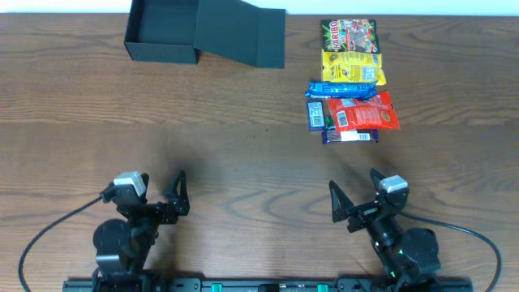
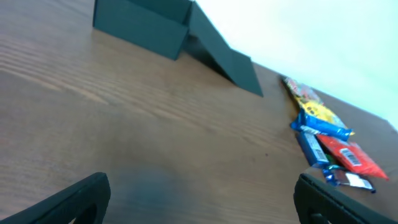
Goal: Pack container
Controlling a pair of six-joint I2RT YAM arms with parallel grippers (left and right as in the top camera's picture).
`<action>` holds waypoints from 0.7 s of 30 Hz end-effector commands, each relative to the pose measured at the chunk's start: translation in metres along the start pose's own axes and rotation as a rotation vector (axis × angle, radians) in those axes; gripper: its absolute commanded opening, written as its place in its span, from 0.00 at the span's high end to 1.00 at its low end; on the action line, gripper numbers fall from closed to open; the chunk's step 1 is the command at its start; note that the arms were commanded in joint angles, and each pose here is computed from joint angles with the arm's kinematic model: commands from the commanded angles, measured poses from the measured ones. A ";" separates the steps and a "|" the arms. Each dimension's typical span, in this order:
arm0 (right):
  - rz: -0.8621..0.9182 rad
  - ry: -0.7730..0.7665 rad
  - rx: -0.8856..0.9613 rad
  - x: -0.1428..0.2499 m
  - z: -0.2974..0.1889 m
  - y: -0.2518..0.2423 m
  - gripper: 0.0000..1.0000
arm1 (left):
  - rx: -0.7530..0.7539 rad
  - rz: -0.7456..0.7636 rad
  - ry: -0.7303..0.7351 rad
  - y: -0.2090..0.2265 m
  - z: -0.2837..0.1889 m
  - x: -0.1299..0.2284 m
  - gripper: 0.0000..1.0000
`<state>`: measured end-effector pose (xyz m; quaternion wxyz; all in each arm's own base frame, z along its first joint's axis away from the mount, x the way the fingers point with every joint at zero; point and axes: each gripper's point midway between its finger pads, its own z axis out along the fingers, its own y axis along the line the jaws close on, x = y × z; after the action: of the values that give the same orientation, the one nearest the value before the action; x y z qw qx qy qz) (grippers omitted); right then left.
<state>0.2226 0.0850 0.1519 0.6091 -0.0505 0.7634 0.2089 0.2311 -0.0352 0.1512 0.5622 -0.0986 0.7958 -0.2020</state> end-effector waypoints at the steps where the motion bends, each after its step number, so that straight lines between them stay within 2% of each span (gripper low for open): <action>1: -0.001 0.001 -0.010 0.002 0.000 0.002 0.01 | -0.038 0.080 -0.029 -0.005 -0.002 -0.031 0.04; 11: -0.001 0.000 -0.010 0.002 0.000 0.002 0.01 | -0.195 0.263 0.110 0.002 0.061 -0.103 0.04; 21: -0.001 0.001 -0.010 0.002 0.000 0.002 0.01 | -0.239 0.412 0.235 0.010 0.192 -0.175 0.05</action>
<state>0.2226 0.0850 0.1525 0.6102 -0.0507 0.7624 0.2093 0.4415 -0.0034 0.2396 0.4827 -0.0061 0.8753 -0.0290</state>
